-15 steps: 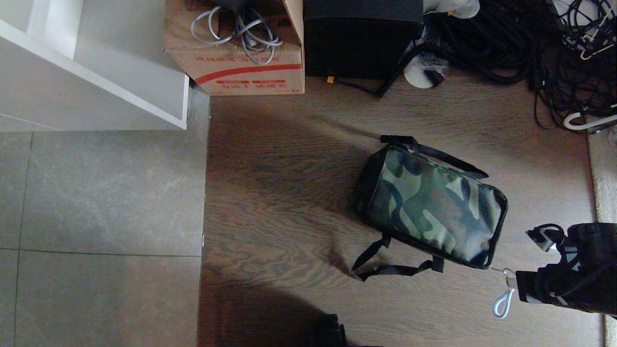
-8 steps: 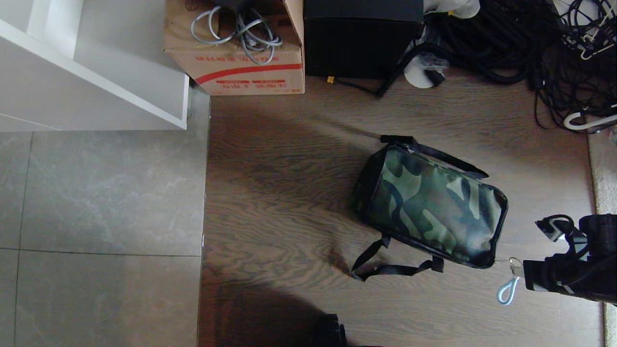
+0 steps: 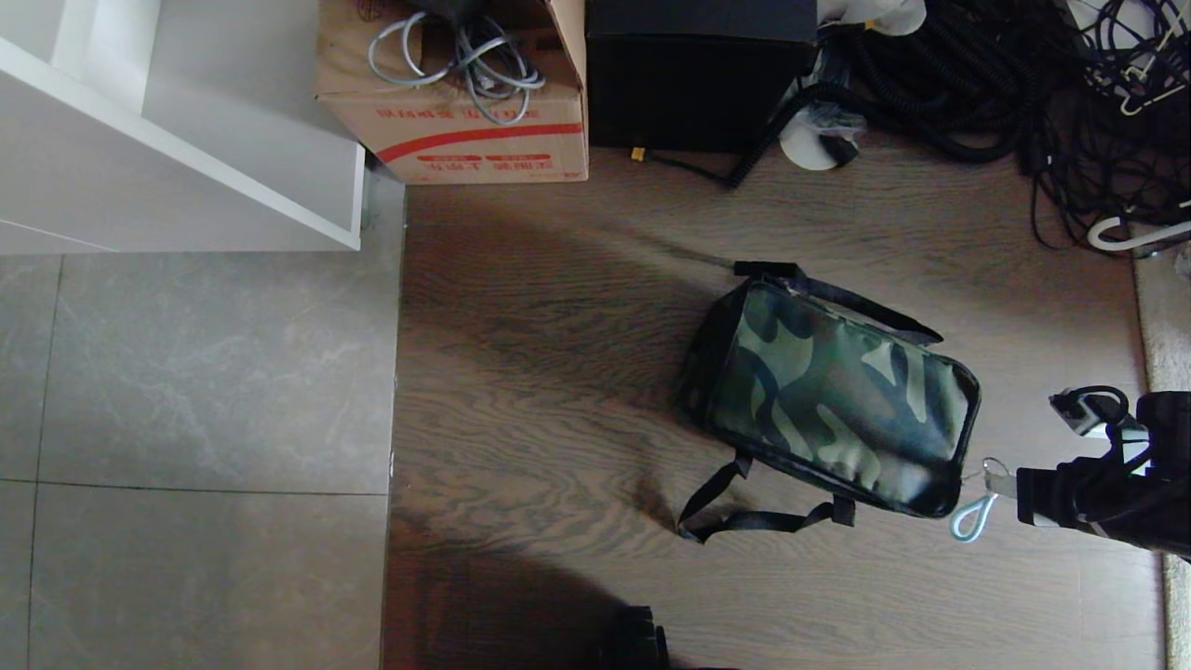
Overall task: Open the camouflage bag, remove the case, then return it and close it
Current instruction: Open the top of the storage box
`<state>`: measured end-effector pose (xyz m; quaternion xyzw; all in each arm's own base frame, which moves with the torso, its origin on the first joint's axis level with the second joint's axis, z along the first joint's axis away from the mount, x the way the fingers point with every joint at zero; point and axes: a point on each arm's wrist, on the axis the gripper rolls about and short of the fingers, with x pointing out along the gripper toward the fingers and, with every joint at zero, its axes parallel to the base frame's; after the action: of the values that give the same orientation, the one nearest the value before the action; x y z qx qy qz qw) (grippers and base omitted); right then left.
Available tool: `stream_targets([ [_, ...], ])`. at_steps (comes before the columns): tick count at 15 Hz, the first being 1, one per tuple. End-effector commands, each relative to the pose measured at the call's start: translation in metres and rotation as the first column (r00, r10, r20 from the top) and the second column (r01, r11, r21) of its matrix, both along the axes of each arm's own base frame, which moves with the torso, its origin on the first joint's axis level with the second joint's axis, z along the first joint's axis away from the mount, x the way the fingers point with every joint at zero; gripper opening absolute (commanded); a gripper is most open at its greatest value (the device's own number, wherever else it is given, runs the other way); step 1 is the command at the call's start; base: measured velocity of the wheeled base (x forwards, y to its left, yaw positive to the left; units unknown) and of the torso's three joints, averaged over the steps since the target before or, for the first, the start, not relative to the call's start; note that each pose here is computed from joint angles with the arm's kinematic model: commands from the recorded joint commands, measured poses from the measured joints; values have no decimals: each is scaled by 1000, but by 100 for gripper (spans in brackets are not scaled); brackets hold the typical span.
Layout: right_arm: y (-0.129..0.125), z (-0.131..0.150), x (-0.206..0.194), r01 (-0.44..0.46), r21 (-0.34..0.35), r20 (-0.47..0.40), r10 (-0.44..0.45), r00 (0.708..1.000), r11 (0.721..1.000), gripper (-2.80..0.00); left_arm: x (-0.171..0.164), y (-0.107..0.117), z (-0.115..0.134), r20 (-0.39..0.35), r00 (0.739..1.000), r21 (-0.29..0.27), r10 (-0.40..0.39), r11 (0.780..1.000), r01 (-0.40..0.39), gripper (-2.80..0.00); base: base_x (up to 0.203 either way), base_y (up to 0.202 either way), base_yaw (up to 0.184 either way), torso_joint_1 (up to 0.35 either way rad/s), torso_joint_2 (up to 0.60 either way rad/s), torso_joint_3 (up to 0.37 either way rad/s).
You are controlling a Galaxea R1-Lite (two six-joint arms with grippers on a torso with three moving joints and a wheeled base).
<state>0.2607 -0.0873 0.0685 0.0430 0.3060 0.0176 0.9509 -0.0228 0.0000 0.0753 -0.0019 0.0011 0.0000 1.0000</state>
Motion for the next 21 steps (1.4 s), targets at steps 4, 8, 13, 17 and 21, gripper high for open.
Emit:
stream_targets([
  [4,-3,2,7,-33,-13,88,34,996,999,-280,0,0,0,-1,1000,-1,0,1000,0,-280,0,0,0,0,0,0],
  [8,-14,-3,11,-22,-59,118,29,993,998,-280,0,0,0,-1,1000,-1,0,1000,0,-280,0,0,0,0,0,0],
  [13,-22,3,20,-41,-53,195,51,980,998,-280,0,0,0,-1,1000,-1,0,1000,0,-280,0,0,0,0,0,0],
  [17,-24,14,29,-33,-11,279,35,960,999,-280,0,0,0,-1,1000,-1,0,1000,0,-280,0,0,0,0,0,0],
  [21,-29,18,38,-30,-40,337,42,941,999,-280,0,0,0,-1,1000,-1,0,1000,0,-280,0,0,0,0,0,0],
])
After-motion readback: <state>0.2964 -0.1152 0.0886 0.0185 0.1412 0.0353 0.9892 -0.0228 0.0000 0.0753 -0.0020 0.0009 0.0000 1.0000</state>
